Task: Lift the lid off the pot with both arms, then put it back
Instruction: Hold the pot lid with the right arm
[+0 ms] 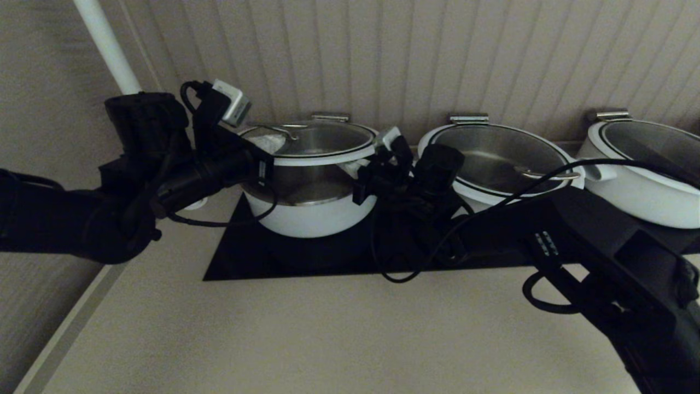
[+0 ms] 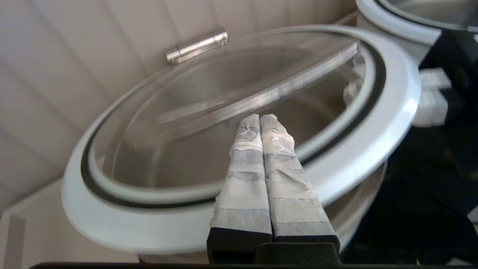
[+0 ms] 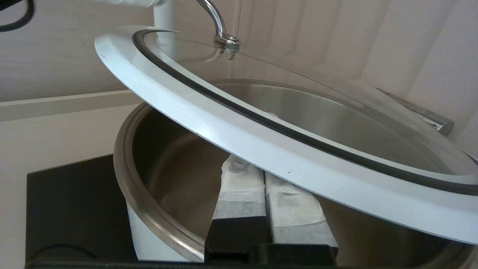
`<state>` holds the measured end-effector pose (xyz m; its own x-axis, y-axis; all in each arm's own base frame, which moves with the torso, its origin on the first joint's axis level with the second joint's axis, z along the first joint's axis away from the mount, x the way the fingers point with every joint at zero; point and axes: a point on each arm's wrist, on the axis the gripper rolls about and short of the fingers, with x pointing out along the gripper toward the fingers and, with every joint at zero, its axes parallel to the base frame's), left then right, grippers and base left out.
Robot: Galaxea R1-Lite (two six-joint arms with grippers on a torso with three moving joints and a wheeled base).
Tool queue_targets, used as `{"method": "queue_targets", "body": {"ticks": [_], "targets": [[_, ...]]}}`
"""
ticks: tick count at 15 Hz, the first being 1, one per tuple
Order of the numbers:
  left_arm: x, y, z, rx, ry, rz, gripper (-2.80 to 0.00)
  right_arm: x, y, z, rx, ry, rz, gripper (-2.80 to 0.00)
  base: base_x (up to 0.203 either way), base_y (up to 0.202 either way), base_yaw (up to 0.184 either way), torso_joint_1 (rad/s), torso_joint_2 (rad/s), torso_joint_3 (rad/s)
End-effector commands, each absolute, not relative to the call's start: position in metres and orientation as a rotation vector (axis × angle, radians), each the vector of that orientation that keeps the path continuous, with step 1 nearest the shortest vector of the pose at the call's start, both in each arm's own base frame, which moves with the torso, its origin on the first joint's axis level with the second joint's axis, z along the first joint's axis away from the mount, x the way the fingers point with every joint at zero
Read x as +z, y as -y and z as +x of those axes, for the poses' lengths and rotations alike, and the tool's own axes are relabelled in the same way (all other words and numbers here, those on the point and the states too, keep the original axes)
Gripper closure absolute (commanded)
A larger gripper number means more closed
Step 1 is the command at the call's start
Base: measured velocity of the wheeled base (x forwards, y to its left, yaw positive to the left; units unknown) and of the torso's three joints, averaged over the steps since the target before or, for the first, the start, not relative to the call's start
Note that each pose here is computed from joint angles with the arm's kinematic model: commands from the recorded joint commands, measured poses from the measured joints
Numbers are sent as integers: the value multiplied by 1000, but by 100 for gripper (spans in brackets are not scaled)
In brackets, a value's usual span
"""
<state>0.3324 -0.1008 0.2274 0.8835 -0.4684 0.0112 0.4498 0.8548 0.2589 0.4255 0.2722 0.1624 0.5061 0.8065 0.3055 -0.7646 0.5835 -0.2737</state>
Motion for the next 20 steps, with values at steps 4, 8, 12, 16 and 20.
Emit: {"method": "queue_targets", "body": {"ticks": [4, 8, 12, 16, 20], "targets": [[228, 97, 320, -484, 69, 255, 0, 168, -268, 426, 942, 446, -110, 0, 0, 0, 0, 0, 0, 0], [234, 95, 315, -477, 86, 253, 0, 169, -268, 426, 941, 450, -110, 0, 0, 0, 0, 0, 0, 0], [232, 92, 303, -478, 69, 254, 0, 172, -268, 425, 940, 456, -109, 0, 0, 0, 0, 0, 0, 0], [232, 87, 289, -475, 65, 254, 0, 176, -264, 426, 933, 463, -110, 0, 0, 0, 0, 0, 0, 0], [234, 80, 277, -464, 67, 251, 0, 178, -263, 425, 931, 469, -110, 0, 0, 0, 0, 0, 0, 0]]}}
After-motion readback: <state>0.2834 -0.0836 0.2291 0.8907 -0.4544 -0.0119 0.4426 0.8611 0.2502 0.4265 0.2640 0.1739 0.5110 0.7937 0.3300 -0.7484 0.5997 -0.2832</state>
